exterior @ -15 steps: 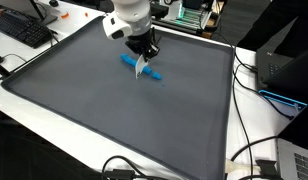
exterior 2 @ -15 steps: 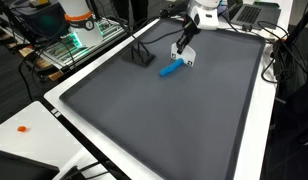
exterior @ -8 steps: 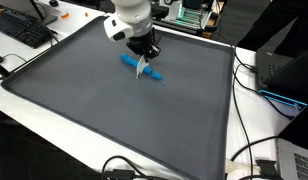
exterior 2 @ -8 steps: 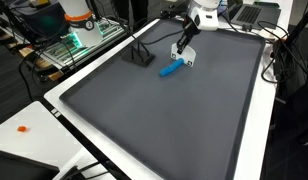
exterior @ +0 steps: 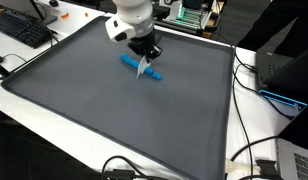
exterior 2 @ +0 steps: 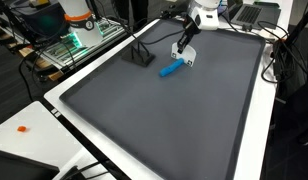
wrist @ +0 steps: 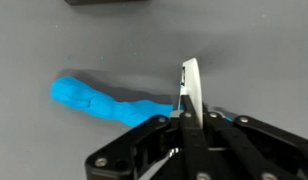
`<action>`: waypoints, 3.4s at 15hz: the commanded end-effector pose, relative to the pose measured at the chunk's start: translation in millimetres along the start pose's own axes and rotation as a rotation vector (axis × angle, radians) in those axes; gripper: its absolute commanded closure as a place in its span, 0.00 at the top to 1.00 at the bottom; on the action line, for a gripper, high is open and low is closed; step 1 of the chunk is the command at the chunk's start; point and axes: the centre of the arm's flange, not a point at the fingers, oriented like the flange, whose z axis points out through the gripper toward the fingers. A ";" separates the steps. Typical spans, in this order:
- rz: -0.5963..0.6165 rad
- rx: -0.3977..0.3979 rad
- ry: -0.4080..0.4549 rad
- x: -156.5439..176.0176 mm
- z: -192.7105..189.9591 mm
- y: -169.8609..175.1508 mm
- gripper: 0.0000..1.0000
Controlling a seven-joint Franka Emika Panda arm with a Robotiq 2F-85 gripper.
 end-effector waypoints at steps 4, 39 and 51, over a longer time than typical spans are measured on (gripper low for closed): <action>-0.009 0.008 -0.002 -5.5 -2.9 0.4 0.01; 0.053 -0.014 0.015 -11.1 -9.2 48.2 0.01; 0.049 0.001 0.008 -10.8 18.5 45.4 0.01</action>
